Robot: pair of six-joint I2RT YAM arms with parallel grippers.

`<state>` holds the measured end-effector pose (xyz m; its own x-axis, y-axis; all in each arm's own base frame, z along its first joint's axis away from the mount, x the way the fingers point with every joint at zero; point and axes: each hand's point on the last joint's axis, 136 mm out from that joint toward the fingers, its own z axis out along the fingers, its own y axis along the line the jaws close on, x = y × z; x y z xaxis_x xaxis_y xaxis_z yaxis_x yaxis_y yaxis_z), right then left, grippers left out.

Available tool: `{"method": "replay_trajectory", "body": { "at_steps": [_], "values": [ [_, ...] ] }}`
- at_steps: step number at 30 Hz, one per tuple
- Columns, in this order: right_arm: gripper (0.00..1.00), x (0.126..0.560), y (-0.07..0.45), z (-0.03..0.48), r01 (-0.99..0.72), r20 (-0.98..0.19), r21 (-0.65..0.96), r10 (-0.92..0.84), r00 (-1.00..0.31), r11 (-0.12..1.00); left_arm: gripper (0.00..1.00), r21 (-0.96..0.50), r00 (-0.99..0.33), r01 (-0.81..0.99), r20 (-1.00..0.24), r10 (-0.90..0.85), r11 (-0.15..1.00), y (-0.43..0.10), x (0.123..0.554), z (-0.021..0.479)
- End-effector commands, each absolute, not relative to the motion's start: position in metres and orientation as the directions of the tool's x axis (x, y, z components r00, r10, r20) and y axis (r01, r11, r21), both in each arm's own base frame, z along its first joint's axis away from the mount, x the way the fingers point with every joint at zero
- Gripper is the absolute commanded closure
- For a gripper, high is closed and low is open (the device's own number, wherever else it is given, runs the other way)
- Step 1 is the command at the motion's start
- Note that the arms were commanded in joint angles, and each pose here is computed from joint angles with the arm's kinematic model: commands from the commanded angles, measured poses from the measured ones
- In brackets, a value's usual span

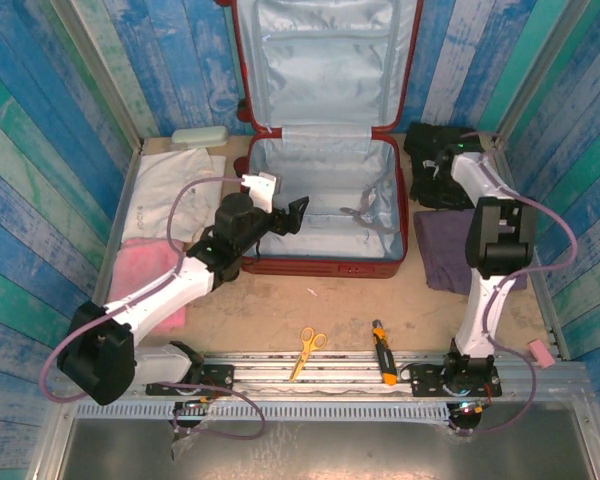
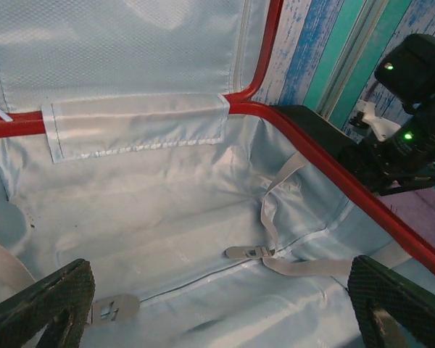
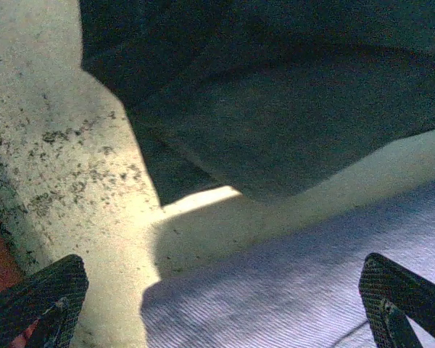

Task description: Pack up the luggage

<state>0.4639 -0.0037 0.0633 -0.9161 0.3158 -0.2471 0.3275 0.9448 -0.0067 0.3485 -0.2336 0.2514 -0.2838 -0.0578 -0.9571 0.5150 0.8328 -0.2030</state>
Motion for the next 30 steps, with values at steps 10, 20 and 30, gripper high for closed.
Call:
{"method": "replay_trajectory", "body": {
  "at_steps": [10,20,30],
  "values": [
    [0.22,0.431,-0.005,0.040,0.304,-0.196,-0.261,0.258,-0.946,0.916,0.06,-0.177,-0.217,0.557,-0.974,-0.064,0.811,-0.230,0.332,0.270],
    [0.53,0.383,-0.011,0.028,0.261,-0.127,-0.298,0.233,-0.964,0.918,0.06,-0.183,-0.242,0.576,-0.969,-0.047,0.797,-0.238,0.336,0.259],
    [0.29,0.334,0.009,0.051,0.224,-0.105,-0.144,0.210,-0.972,0.964,0.07,-0.182,-0.246,0.579,-0.968,-0.043,0.794,-0.240,0.336,0.257]
  ]
}}
